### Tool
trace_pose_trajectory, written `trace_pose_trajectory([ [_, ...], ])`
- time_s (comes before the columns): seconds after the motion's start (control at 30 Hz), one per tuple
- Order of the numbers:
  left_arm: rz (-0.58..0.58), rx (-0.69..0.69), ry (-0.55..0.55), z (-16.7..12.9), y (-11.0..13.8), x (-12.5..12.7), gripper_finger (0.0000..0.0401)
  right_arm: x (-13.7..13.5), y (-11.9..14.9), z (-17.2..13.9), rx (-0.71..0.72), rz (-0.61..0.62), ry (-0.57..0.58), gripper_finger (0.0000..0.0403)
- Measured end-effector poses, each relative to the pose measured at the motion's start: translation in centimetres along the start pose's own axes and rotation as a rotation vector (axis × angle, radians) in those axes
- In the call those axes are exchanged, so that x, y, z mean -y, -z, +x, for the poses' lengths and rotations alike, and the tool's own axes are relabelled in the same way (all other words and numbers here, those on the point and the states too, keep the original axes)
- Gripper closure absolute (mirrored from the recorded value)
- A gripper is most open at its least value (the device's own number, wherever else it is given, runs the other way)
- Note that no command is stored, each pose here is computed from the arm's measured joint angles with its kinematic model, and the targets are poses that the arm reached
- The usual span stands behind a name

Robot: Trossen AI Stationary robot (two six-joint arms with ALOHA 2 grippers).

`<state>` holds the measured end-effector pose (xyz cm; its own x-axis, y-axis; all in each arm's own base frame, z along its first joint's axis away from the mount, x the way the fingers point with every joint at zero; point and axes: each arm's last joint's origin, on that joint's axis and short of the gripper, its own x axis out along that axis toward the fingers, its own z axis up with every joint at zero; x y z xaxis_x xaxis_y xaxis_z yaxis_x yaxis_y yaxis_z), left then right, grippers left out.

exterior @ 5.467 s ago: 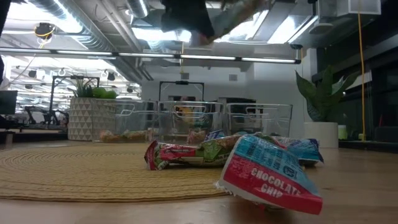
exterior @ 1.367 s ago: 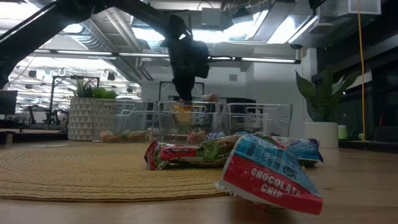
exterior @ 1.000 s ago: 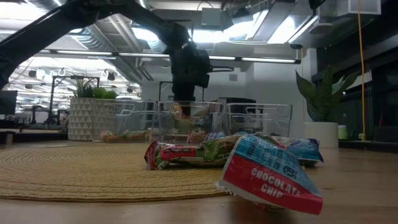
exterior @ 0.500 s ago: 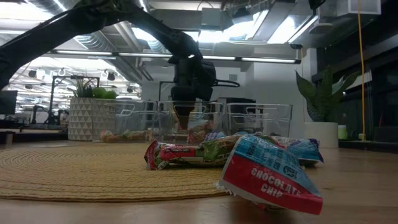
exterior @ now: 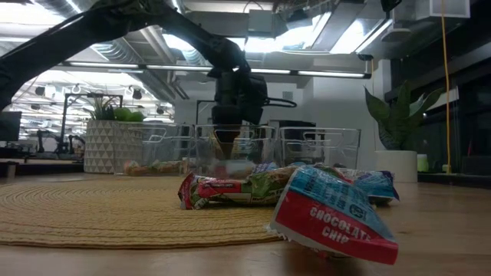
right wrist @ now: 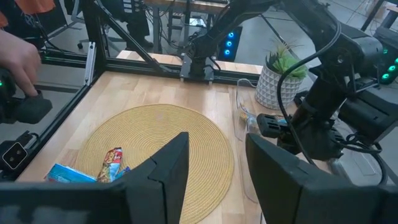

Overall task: Pick and place Granola Bars by type
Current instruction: Put the red granola bar into the middle transparent bin

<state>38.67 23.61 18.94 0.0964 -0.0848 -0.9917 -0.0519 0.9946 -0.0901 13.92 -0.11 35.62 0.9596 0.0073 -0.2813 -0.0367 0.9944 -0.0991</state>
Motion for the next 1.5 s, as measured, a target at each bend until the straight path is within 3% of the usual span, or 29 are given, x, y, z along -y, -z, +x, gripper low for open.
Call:
trace_pose_trajectory([
  [0.17,-0.017,0.007,0.026,-0.7,0.0,0.2,0.0273,0.0,0.0,0.0,0.0,0.001,0.0,0.0241],
  [0.47,-0.025,0.08,-0.001,-5.0,-1.0,0.8,0.0242,0.0,0.0,0.0,-0.001,0.0,0.0,0.0241],
  [0.8,-0.034,0.401,0.171,-10.9,-2.0,2.2,0.0245,0.0,0.2,0.0,-0.021,0.0,-0.003,0.0241],
  [1.27,0.021,0.68,0.106,-19.8,-0.5,7.3,0.0251,-0.1,0.6,0.0,-0.057,-0.007,-0.008,0.0241],
  [1.5,0.066,0.777,0.096,-22.3,-0.5,10.8,0.0253,-0.1,0.6,0.0,-0.059,-0.006,-0.034,0.0241],
])
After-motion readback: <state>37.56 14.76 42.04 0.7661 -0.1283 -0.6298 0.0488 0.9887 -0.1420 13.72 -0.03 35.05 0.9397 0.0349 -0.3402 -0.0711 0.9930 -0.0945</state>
